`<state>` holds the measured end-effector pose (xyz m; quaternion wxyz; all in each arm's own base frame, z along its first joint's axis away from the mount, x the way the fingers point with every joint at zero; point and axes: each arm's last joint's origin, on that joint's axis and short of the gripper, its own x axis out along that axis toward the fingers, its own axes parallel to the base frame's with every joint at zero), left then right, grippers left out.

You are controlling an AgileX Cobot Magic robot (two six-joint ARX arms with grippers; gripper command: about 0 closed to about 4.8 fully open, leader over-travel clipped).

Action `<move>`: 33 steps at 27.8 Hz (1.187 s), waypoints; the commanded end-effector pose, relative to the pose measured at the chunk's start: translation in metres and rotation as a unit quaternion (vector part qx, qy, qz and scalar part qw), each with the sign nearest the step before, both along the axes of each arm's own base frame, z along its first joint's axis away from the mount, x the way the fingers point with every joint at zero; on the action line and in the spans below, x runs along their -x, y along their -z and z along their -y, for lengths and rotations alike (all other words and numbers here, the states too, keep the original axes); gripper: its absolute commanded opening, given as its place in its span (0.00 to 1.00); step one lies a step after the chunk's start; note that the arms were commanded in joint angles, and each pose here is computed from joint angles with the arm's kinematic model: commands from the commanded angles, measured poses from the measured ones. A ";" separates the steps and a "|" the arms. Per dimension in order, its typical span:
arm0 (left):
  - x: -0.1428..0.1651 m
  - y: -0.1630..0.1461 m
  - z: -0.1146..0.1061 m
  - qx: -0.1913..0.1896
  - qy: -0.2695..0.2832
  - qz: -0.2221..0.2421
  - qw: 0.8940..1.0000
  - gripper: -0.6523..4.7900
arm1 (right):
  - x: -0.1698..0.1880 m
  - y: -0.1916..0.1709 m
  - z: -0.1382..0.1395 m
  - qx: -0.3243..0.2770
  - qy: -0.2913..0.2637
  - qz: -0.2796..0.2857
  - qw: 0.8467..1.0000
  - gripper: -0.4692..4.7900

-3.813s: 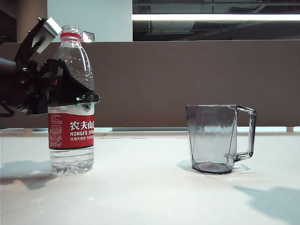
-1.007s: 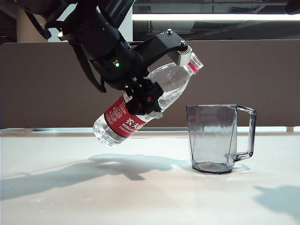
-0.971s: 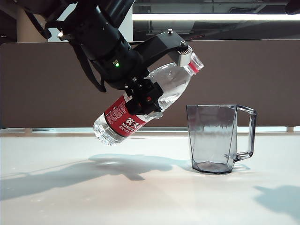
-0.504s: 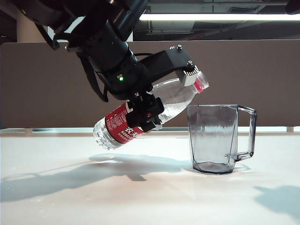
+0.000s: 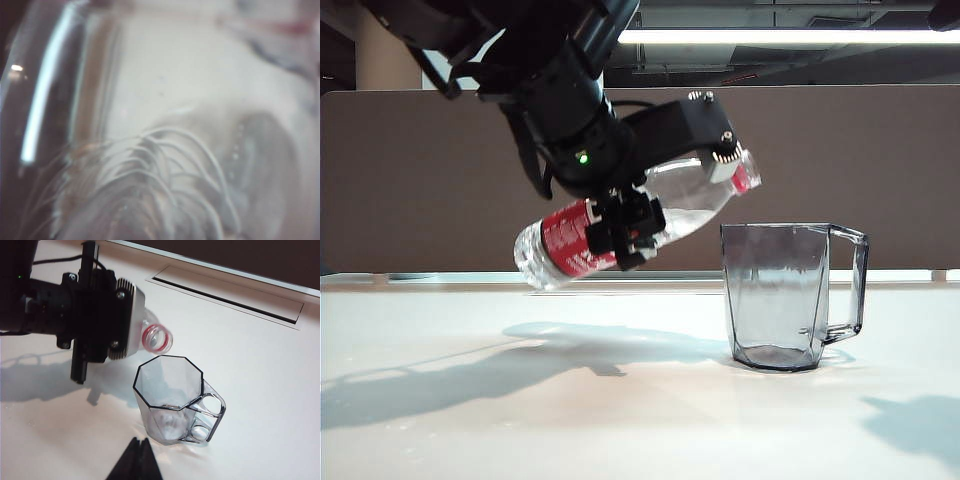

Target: Pick up the mineral water bottle with the left hand on the table and pour water into the mug until it's half full.

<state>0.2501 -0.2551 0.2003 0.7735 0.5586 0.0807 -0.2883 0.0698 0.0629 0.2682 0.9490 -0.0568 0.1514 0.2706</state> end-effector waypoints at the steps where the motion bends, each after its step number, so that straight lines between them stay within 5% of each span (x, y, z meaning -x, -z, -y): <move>1: -0.005 -0.021 0.006 0.009 0.006 0.050 0.999 0.52 | 0.000 -0.003 0.000 -0.009 0.002 0.008 1.000 0.08; 33: -0.007 -0.032 0.010 -0.106 0.055 0.110 0.987 0.51 | 0.000 -0.003 0.000 -0.007 0.001 0.010 1.000 0.08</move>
